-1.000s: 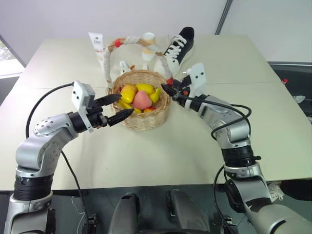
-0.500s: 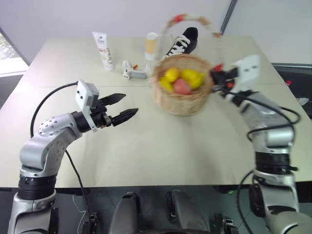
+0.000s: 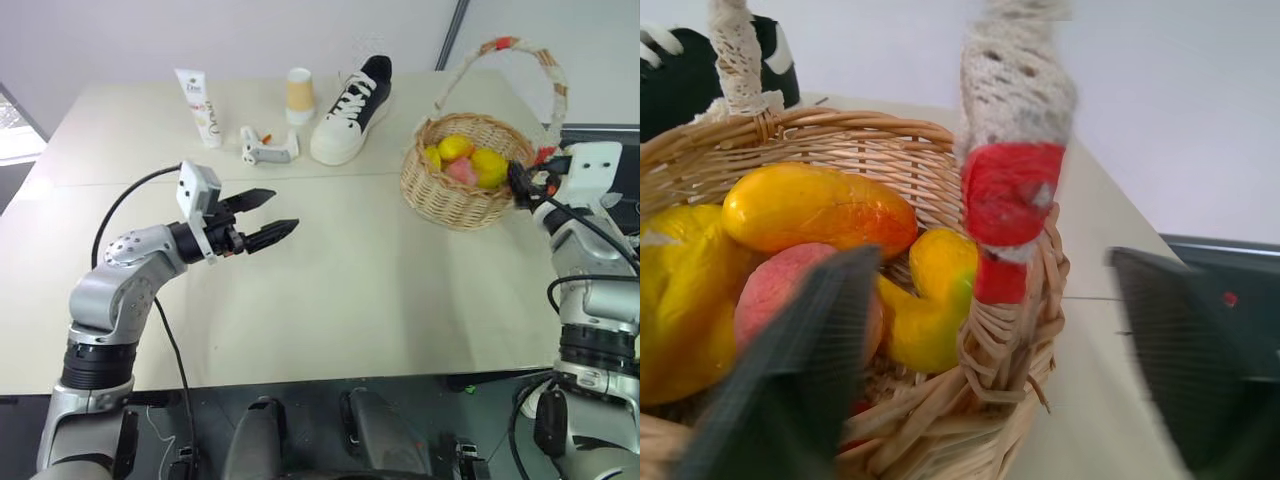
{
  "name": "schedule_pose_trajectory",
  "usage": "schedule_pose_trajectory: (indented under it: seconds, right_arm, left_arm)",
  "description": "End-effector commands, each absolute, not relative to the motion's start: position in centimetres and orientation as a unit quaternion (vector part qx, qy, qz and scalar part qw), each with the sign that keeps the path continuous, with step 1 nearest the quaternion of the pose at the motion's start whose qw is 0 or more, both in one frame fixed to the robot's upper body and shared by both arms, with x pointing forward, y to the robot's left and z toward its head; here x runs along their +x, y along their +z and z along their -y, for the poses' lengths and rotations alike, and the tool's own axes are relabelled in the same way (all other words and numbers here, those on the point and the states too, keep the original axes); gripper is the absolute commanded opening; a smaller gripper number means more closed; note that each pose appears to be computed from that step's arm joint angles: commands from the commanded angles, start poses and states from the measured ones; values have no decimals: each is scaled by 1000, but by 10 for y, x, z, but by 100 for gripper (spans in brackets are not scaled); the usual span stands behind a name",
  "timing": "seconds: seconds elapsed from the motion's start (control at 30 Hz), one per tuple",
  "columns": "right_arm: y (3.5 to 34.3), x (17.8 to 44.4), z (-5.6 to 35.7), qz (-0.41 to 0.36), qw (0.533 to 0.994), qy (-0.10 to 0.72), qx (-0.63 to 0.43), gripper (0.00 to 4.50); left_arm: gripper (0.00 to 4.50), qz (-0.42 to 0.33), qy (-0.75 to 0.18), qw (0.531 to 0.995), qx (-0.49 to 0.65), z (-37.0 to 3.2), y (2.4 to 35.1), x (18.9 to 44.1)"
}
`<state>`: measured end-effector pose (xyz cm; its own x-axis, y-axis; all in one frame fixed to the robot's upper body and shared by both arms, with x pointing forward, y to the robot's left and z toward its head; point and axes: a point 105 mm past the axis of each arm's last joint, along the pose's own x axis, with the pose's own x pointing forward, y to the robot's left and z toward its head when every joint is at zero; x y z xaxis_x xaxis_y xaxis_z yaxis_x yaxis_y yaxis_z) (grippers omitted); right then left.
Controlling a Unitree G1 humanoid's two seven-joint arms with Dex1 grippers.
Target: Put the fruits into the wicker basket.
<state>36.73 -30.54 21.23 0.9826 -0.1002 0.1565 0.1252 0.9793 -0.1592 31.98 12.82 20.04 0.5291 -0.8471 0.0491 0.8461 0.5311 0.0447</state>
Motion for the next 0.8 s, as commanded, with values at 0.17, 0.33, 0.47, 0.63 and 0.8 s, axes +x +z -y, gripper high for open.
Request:
schedule_pose_trajectory:
  seconds: [0.17, 0.33, 0.47, 0.63, 0.8]
  right_arm:
    - [226, 322, 313, 103, 986, -15, -127, 447]
    - [198, 301, 254, 57, 971, 176, -149, 447]
    - [181, 297, 212, 36, 953, 271, -129, 447]
    - [161, 312, 181, 32, 940, 309, -141, 447]
    - [156, 319, 176, 27, 935, 325, -136, 447]
  left_arm:
    - [401, 30, -411, 911, 3, -163, 194, 337]
    - [401, -14, -310, 950, -28, -214, 167, 340]
    - [401, -40, -262, 964, 0, -238, 147, 332]
    - [401, -47, -242, 969, 12, -249, 135, 323]
    - [401, -42, -243, 969, 18, -247, 134, 317]
